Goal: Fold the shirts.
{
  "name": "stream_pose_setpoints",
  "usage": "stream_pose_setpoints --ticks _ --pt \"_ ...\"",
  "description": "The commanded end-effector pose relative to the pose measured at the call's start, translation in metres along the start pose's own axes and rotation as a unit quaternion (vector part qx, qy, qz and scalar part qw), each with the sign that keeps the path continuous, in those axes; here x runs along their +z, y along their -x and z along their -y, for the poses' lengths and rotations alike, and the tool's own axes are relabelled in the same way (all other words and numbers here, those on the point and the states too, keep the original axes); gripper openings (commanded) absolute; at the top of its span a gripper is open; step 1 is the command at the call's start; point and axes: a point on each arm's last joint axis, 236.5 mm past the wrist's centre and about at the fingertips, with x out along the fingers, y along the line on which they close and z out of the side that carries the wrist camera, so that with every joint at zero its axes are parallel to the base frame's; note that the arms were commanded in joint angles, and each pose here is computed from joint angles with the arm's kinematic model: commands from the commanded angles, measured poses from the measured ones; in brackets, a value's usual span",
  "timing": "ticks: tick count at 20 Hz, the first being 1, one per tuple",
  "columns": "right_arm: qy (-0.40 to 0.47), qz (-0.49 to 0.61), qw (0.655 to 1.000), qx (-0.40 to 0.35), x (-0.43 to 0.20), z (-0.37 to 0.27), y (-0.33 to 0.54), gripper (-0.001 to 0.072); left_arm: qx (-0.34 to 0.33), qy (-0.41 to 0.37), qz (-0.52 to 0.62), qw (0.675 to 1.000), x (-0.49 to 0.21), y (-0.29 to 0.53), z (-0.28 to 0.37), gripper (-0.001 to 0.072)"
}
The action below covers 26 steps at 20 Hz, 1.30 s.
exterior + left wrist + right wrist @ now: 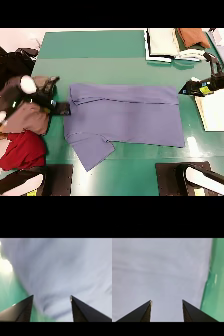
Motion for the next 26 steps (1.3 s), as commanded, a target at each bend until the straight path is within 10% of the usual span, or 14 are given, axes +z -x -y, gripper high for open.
stream_pose_setpoints --ticks 1,13,14,17,26 --pt "-0.003 0.026 1.000 0.010 -0.026 -0.010 0.012 0.0439 0.006 0.053 -0.034 0.998 -0.087 -0.022 -0.016 0.0539" --pt "0.007 0.083 0.996 0.012 -0.031 -0.025 0.039 0.0432 -0.158 0.118 0.015 0.980 -0.098 -0.057 0.042 0.0537" --pt "0.004 0.087 0.996 0.010 -0.032 -0.023 0.043 0.0432 -0.160 0.119 0.011 0.980 -0.099 -0.056 0.043 0.0484" --pt "-0.023 0.065 0.998 -0.001 -0.047 -0.005 0.049 0.0432 -0.165 0.097 0.000 0.981 -0.106 -0.055 0.046 0.0021" --pt "-0.202 -0.148 0.966 -0.070 -0.213 0.090 -0.024 0.0554 -0.148 0.016 0.021 0.989 -0.087 -0.026 0.048 0.0020"
